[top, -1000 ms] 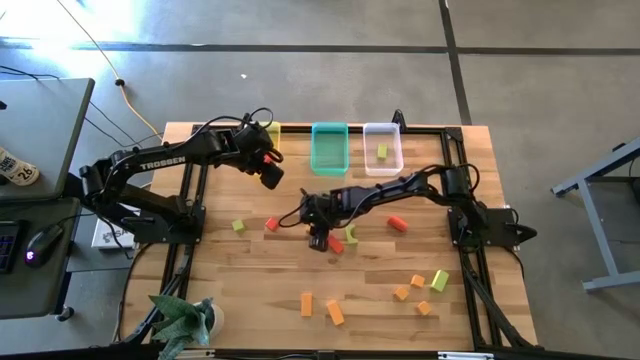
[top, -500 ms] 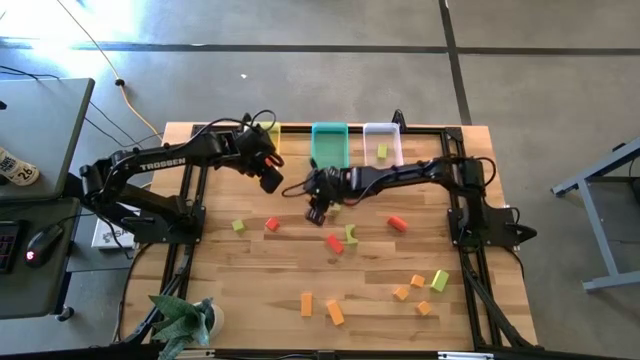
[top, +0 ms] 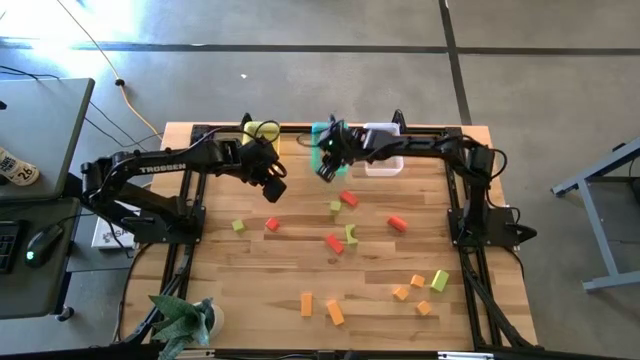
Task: Sort & place blocks by color
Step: Put the yellow block into the green bin
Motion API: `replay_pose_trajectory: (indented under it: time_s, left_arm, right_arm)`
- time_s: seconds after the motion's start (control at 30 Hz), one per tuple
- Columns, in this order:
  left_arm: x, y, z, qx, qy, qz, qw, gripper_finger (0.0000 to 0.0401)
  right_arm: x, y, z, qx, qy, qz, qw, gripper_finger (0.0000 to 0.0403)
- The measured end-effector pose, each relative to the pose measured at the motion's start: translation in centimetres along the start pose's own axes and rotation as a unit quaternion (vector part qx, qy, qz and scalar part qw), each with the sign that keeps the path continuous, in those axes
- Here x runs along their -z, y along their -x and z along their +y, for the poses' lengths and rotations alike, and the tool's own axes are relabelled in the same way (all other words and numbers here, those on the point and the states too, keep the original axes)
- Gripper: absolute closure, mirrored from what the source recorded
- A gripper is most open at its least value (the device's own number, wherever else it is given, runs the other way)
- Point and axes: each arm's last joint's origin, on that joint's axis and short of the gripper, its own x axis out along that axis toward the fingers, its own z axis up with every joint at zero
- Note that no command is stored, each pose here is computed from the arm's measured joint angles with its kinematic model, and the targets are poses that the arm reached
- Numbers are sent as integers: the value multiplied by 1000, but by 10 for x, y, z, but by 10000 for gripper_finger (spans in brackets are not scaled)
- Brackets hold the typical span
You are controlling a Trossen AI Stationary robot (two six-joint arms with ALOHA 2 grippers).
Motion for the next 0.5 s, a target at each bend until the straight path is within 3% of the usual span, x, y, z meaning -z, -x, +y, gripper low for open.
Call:
replay_pose_trajectory:
  time_s: [0.27,0.5]
  left_arm:
    - [9,1,-16,16,68,10,997,205]
    - [18,2,-29,25,131,18,991,205]
  right_arm:
    - [-4,-6,-49,-20,-41,10,999,304]
    - [-2,-11,-58,-22,-19,18,999,304]
